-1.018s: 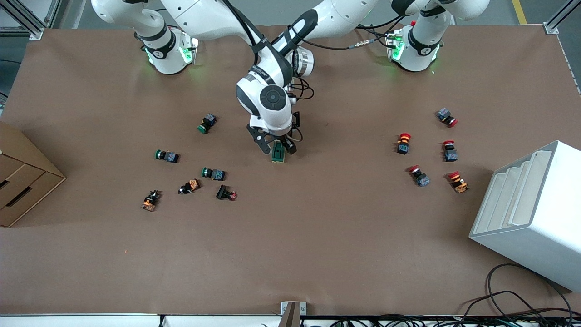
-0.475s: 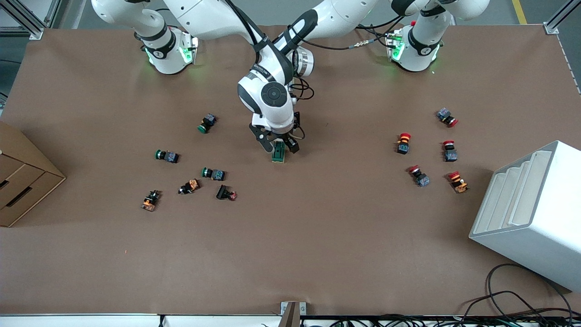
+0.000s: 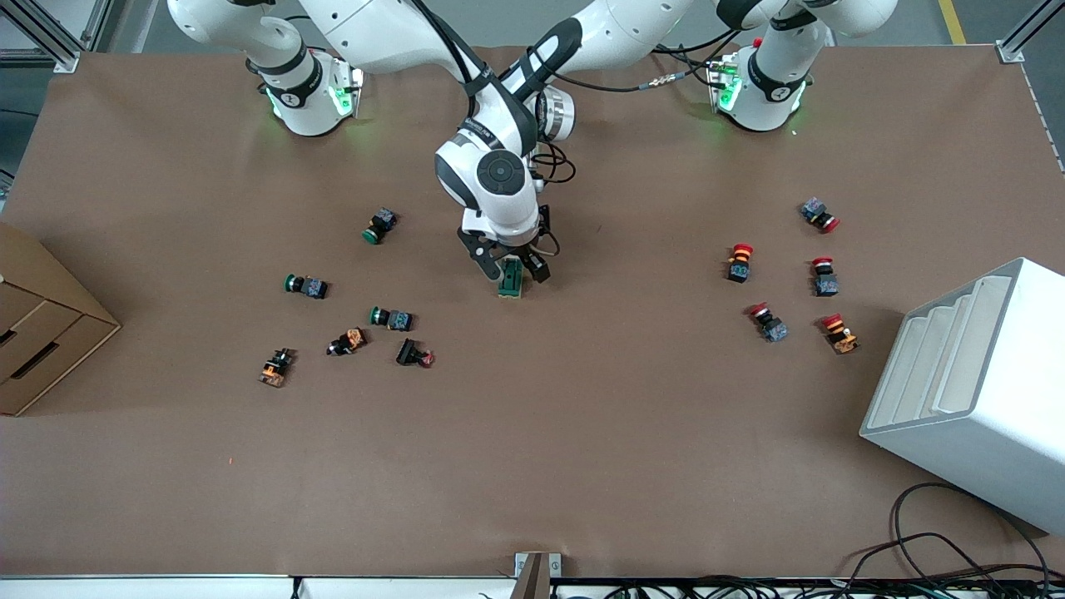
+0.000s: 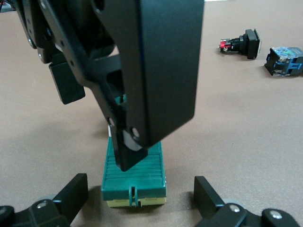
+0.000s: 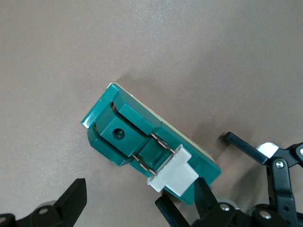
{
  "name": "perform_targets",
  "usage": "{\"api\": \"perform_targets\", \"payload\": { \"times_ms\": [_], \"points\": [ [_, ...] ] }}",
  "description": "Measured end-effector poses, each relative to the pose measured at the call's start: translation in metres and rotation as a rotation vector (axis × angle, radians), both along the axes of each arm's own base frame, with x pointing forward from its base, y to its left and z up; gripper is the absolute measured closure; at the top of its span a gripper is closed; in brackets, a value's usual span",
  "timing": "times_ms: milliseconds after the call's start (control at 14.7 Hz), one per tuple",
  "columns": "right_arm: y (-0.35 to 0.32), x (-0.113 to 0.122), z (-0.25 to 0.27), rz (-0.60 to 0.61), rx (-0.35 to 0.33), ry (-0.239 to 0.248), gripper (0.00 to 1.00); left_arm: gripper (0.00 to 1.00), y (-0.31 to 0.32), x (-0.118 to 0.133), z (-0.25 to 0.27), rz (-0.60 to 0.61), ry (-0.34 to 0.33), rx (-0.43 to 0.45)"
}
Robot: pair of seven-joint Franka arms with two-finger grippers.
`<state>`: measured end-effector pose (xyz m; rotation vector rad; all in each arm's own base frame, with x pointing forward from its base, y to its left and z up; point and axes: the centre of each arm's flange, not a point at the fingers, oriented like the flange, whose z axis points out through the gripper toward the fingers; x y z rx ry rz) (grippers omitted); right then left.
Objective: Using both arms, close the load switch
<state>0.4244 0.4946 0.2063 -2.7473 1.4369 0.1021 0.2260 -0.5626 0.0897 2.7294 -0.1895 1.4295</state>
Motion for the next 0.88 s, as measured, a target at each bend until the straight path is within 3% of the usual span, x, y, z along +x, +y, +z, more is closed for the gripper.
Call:
{"api": "perform_targets", "payload": {
  "times_ms": [882],
  "points": [
    [-0.0024, 0.0049, 0.0002, -0.024, 0.006, 0.011, 0.0, 0.01, -0.0004, 0.0067, 0.0016, 0.012, -0.006, -0.007]
  ]
}}
